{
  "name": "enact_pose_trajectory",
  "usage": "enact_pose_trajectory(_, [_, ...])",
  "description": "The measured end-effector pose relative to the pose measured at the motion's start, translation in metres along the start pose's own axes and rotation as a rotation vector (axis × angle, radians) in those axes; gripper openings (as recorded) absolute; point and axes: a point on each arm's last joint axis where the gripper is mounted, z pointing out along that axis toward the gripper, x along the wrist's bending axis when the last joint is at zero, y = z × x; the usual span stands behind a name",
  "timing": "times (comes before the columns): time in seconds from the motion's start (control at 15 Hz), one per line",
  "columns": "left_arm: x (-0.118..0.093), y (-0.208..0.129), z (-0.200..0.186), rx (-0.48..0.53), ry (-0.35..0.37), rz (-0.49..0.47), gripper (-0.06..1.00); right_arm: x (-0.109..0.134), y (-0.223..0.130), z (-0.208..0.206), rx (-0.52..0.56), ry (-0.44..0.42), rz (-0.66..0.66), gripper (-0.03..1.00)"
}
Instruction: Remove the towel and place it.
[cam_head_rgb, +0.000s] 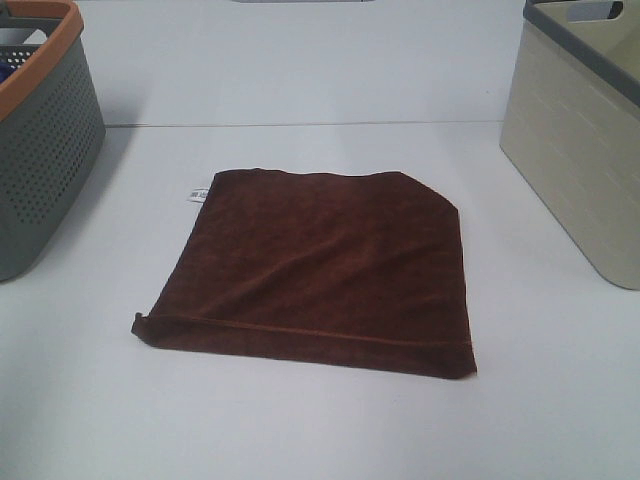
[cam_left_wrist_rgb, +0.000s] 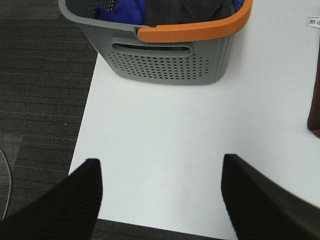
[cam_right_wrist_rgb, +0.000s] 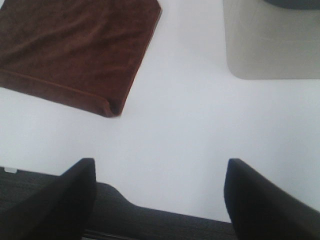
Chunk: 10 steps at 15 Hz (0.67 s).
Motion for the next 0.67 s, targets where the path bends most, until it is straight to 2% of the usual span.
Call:
enact_pose_trajectory(0.2, [0.001,-0.018,-0.005,-0.067,0.013,-0.020,0.65,0.000,-0.034,0.010,-0.022,-0.017,-0.066,0.63])
enact_pose_trajectory(0.27, [0.000,-0.022,-0.004,-0.090,0.014,-0.020,0.65,-0.001,-0.041,0.014,-0.048,-0.028,-0.065,0.63])
enact_pose_trajectory(0.33, [0.001,-0.031,0.001,-0.126,0.031,-0.009,0.65,-0.001,-0.053,0.016,-0.123,-0.051,-0.065,0.63])
enact_pose_trajectory(0.67, [-0.001,-0.065,0.007,-0.187,0.038,-0.002,0.65,0.002,-0.065,0.011,-0.181,-0.060,-0.065,0.63])
